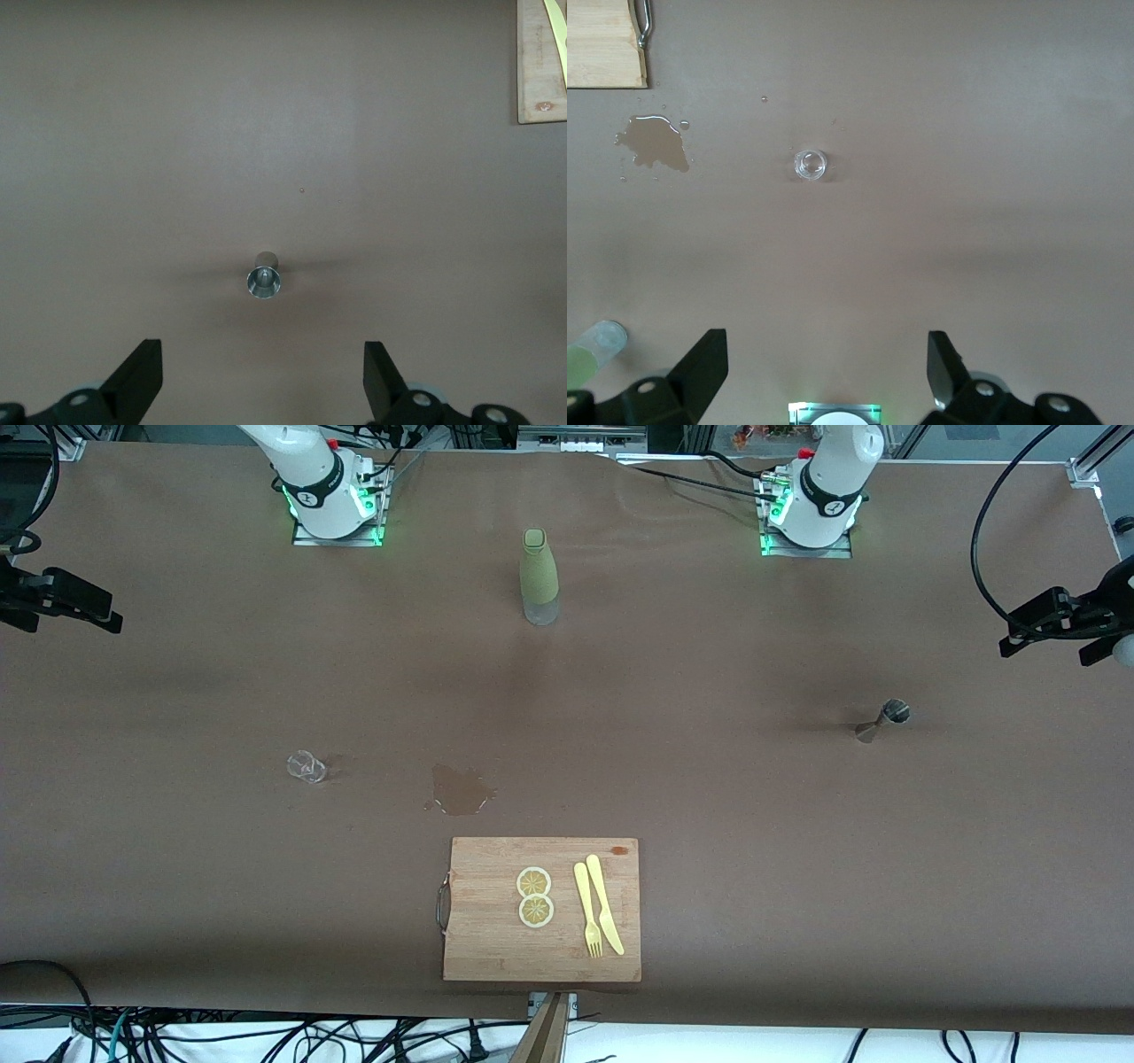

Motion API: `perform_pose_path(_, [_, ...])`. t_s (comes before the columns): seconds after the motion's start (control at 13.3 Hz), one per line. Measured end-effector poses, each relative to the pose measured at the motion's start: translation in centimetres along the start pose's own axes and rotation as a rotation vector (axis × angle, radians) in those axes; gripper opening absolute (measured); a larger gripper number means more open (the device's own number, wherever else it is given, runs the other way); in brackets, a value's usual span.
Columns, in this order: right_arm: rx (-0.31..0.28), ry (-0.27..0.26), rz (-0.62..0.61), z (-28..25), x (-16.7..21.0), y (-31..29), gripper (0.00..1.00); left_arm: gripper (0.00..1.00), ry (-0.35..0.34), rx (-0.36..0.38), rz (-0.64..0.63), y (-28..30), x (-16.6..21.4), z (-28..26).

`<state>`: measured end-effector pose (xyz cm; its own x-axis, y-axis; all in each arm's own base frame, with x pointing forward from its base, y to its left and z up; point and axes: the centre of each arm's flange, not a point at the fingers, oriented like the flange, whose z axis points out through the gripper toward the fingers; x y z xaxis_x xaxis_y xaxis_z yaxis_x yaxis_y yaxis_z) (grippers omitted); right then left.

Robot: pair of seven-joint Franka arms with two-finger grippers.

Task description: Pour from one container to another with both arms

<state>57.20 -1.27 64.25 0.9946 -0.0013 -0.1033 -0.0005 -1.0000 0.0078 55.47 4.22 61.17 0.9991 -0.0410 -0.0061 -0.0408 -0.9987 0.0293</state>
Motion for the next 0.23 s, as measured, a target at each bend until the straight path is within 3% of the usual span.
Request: perform_pose_path(0.23, [0.001,-0.007,0.005,0.57,0.45,0.32,1.00,1.00,-0.046,-0.009,-0.025,0.14,-0.61,0.26])
